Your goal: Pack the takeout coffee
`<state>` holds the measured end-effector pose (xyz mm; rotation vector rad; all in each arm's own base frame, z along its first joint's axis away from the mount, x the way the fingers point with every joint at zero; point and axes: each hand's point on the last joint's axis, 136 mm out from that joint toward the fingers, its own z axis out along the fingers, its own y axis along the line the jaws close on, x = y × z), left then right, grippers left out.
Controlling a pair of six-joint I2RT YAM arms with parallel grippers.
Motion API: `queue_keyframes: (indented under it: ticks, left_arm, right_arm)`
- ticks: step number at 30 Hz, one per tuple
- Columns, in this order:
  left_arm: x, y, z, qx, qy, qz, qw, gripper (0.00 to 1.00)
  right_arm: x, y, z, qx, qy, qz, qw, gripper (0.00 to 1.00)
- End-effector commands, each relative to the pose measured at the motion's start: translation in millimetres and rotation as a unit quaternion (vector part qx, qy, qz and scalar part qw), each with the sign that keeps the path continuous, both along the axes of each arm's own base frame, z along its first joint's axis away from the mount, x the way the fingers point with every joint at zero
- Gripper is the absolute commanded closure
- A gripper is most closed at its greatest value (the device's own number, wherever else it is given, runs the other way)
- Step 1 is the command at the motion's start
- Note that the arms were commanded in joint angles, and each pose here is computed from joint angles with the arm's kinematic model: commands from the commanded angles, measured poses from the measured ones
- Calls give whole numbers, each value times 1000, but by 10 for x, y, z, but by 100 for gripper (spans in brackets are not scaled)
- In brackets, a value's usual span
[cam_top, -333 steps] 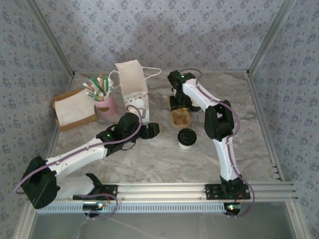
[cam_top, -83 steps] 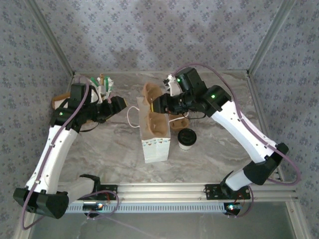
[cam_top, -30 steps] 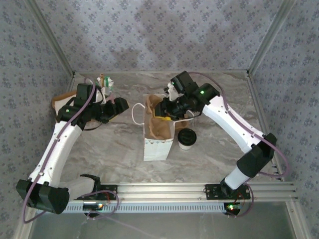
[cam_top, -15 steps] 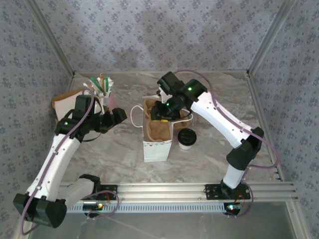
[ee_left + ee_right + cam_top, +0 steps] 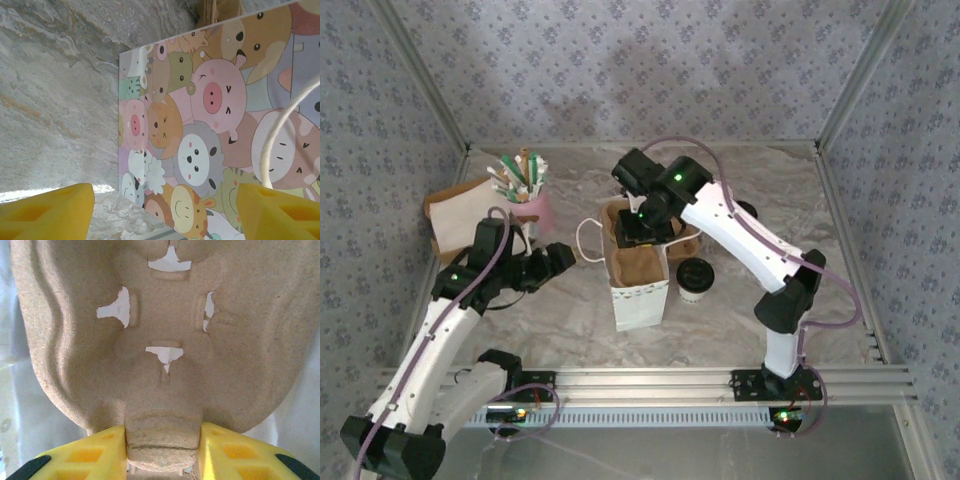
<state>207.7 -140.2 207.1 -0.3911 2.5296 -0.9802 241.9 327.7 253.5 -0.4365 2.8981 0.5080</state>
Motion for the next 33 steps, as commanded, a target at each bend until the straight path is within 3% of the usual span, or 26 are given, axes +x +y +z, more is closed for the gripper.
queue_keyframes:
  ticks: [1, 12, 33]
  left_arm:
    - [22, -18, 24, -5, -12, 5, 1000, 25]
    - [30, -14, 5, 0, -14, 5, 1000, 25]
    - [70, 7, 34, 6, -20, 10, 1000, 25]
  right_arm:
    - [-57, -145, -78, -67, -7, 9, 998, 60]
    - [-125, -143, -228, -140, -14, 33, 990, 60]
    - [-227, -27, -513, -149, 9, 58, 987, 60]
